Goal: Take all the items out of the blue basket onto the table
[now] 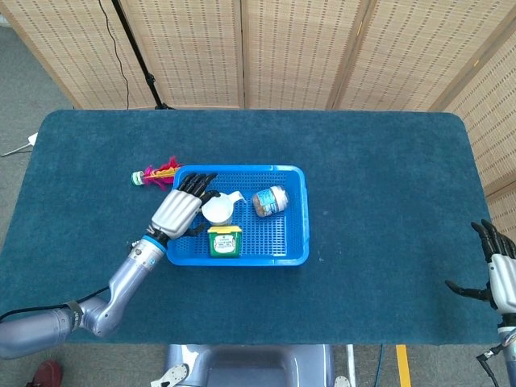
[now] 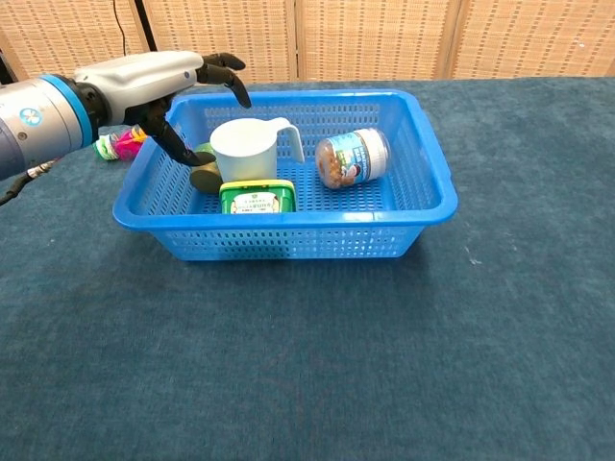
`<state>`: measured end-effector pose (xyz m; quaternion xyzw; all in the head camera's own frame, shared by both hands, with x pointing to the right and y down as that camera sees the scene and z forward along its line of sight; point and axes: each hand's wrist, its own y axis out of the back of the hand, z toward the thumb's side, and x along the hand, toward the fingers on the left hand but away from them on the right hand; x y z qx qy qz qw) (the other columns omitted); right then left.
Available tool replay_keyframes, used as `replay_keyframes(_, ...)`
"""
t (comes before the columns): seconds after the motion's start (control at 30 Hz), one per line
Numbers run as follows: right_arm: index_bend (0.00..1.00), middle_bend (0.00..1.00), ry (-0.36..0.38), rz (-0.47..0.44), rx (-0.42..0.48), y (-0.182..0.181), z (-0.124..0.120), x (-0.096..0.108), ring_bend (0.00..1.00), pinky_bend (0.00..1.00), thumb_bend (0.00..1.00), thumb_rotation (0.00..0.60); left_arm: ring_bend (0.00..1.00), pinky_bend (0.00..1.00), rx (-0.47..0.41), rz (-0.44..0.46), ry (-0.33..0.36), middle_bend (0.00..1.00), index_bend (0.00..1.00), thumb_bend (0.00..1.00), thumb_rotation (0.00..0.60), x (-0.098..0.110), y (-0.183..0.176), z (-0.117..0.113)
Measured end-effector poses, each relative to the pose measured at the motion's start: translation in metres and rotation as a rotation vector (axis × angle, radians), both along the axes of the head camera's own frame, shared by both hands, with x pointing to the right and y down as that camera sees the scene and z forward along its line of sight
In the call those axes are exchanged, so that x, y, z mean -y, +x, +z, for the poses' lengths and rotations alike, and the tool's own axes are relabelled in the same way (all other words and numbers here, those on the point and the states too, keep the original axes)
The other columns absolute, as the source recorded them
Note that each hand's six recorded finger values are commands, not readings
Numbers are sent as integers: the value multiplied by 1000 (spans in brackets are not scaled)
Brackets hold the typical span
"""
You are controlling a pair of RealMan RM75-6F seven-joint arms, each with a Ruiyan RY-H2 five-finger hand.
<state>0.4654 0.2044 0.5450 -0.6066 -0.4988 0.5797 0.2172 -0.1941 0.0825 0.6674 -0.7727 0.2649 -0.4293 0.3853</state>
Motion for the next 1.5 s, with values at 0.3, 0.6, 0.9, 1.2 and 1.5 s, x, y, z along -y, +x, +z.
replay_keyframes(0.3,0,0,5,3,4,1,-2,0,0,0,0,600,0,0,12,6,-10,0,383,348,600,-9,15,12)
replay_keyframes(0.6,0,0,3,9,7,3,-2,1,0,0,0,600,0,0,20,-15,-17,0,422,505,600,-6,30,22)
replay_keyframes(0.9,0,0,5,17,12,5,-2,2,0,0,0,600,0,0,57,-26,-18,0,527,566,600,-4,28,28)
replay_keyframes(1.2,0,0,6,16,14,4,-3,2,0,0,0,600,0,0,56,-44,-6,0,600,661,600,-2,23,26)
replay_keyframes(1.5,0,0,9,14,15,4,-3,1,0,0,0,600,0,0,34,-62,42,0,600,660,600,9,11,4)
